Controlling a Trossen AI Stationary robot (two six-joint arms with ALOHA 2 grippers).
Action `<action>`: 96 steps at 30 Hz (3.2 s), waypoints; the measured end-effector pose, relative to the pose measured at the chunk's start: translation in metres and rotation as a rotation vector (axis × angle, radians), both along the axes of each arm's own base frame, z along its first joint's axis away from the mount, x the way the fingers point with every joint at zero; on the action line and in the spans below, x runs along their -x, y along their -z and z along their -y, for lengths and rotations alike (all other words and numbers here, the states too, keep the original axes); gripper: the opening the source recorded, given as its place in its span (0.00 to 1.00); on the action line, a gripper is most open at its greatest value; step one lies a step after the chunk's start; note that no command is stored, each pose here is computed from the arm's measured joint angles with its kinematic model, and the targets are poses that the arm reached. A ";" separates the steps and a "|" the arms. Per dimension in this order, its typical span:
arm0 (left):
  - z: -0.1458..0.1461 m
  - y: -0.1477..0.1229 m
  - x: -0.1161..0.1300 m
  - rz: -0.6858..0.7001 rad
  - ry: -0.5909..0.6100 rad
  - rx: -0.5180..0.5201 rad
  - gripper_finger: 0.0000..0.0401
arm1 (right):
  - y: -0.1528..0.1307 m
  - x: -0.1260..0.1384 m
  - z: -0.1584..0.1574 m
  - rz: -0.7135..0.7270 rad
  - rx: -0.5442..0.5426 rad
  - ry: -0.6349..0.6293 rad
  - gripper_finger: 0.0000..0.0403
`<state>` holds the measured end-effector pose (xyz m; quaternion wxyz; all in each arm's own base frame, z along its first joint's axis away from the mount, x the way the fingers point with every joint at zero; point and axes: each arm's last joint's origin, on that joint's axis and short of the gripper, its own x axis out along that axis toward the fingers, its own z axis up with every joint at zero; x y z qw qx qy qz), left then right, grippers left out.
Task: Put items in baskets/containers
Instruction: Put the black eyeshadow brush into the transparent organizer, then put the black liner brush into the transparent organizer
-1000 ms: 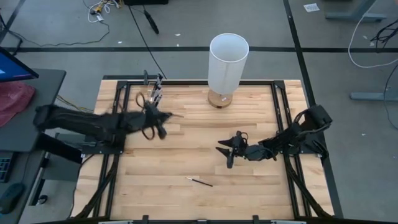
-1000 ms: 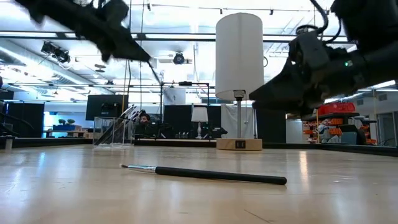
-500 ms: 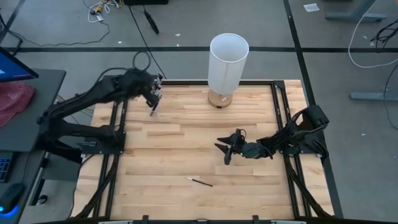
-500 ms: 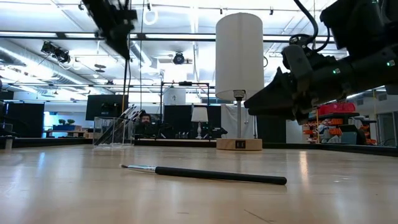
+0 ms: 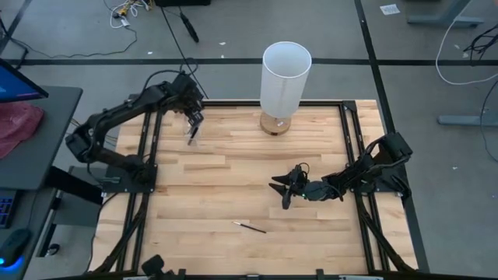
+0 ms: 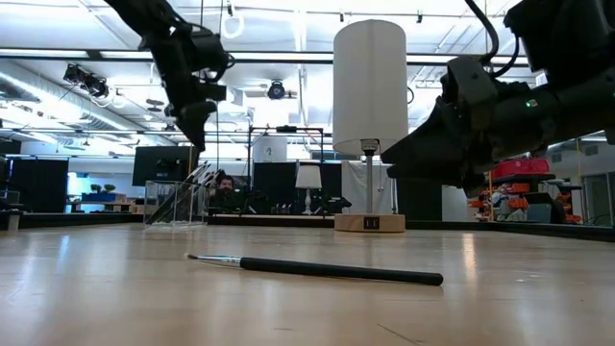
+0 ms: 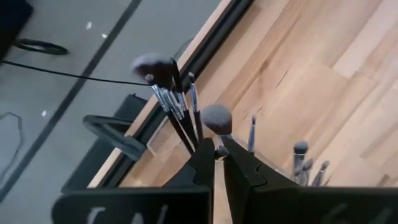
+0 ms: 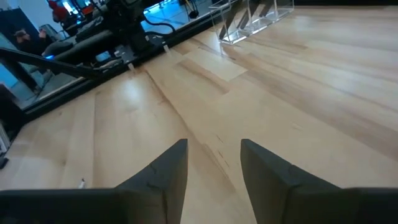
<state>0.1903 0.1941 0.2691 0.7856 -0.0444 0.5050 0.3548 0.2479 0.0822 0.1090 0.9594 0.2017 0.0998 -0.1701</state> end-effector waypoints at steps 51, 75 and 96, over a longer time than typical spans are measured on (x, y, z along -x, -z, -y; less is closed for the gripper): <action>-0.070 0.036 -0.002 -0.035 -0.056 0.132 0.10 | 0.000 0.001 -0.003 0.019 -0.057 0.004 0.37; -0.034 -0.041 0.005 0.071 -0.077 0.072 0.36 | 0.000 0.003 -0.009 0.016 -0.050 -0.021 0.37; 0.204 0.054 0.005 0.777 0.556 0.102 0.20 | -0.013 -0.066 -0.065 -0.010 0.086 -0.379 0.42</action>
